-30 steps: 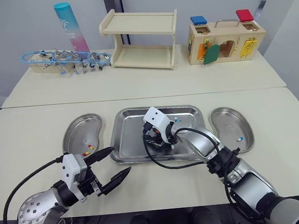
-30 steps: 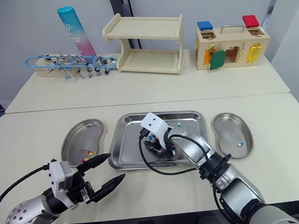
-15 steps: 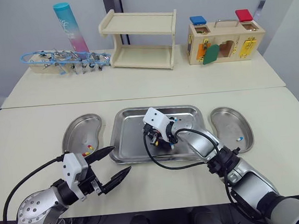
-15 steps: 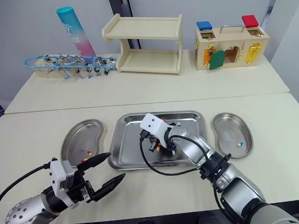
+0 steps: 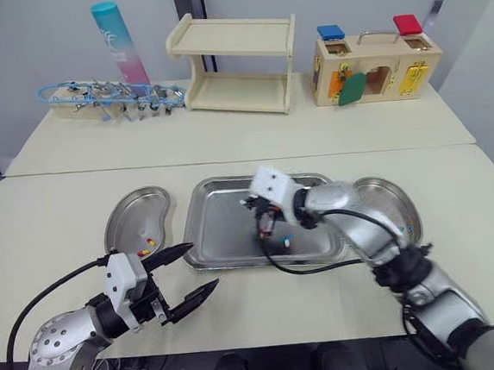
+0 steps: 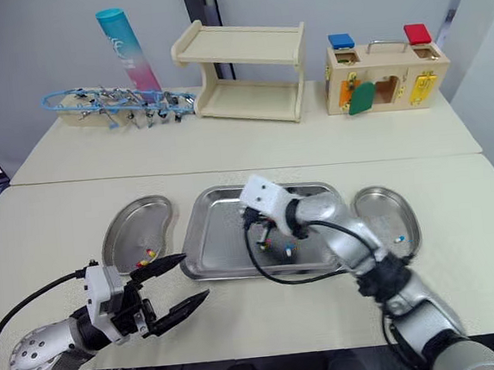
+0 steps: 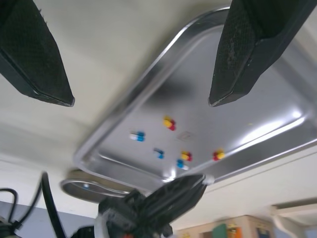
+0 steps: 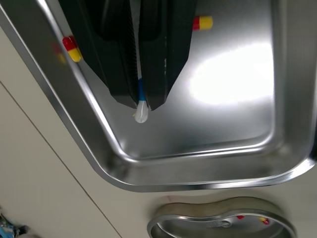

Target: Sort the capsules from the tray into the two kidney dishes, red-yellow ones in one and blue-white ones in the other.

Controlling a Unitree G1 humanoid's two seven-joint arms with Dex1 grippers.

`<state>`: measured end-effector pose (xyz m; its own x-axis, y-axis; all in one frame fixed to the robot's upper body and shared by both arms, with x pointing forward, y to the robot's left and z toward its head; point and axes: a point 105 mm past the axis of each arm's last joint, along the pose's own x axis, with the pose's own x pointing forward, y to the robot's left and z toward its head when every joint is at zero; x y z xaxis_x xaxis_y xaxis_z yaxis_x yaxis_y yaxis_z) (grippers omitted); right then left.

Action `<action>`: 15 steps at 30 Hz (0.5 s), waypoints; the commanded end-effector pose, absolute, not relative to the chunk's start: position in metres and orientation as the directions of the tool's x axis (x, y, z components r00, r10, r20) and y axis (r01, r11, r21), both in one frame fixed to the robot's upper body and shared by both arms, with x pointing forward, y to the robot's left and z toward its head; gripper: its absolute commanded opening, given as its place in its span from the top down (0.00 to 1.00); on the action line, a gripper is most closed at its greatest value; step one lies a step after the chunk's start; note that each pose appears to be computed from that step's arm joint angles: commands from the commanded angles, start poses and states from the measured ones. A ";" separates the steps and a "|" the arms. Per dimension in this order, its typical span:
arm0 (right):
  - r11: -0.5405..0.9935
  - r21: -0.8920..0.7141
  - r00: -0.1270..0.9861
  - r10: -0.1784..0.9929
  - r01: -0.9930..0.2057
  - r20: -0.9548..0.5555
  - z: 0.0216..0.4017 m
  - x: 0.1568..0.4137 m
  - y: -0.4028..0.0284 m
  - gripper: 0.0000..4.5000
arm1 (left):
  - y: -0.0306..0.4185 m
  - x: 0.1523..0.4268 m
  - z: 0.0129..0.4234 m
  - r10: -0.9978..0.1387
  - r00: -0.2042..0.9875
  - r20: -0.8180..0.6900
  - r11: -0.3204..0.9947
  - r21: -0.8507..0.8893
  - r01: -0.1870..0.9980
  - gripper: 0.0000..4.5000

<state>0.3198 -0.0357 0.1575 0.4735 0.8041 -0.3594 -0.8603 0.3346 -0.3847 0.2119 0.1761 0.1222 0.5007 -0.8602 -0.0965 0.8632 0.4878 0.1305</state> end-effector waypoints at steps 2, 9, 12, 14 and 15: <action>0.291 -0.411 0.422 0.863 -0.864 -0.277 0.184 0.290 -0.079 1.00 | 0.151 0.200 0.135 -0.932 0.354 -0.076 0.340 0.149 0.929 0.00; 0.436 -0.403 0.586 0.695 -0.805 -0.418 0.174 0.289 -0.172 1.00 | 0.133 0.195 0.139 -0.971 0.230 -0.070 0.217 0.162 0.963 0.00; 0.486 -0.412 0.637 0.599 -0.771 -0.486 0.165 0.289 -0.204 1.00 | 0.127 0.194 0.139 -0.979 0.194 -0.066 0.180 0.175 0.968 0.00; 0.525 -0.409 0.661 0.518 -0.747 -0.542 0.156 0.289 -0.225 1.00 | 0.124 0.194 0.141 -0.983 0.177 -0.057 0.163 0.188 0.969 0.00; 0.532 -0.407 0.661 0.486 -0.743 -0.572 0.151 0.288 -0.233 1.00 | 0.123 0.194 0.141 -0.984 0.166 -0.058 0.152 0.194 0.969 0.00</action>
<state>0.2860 -0.2219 0.1434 0.6256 0.5301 -0.5724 -0.7733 0.5186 -0.3649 0.1984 0.1287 0.1347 0.2043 -0.9762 -0.0720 0.9693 0.1915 0.1542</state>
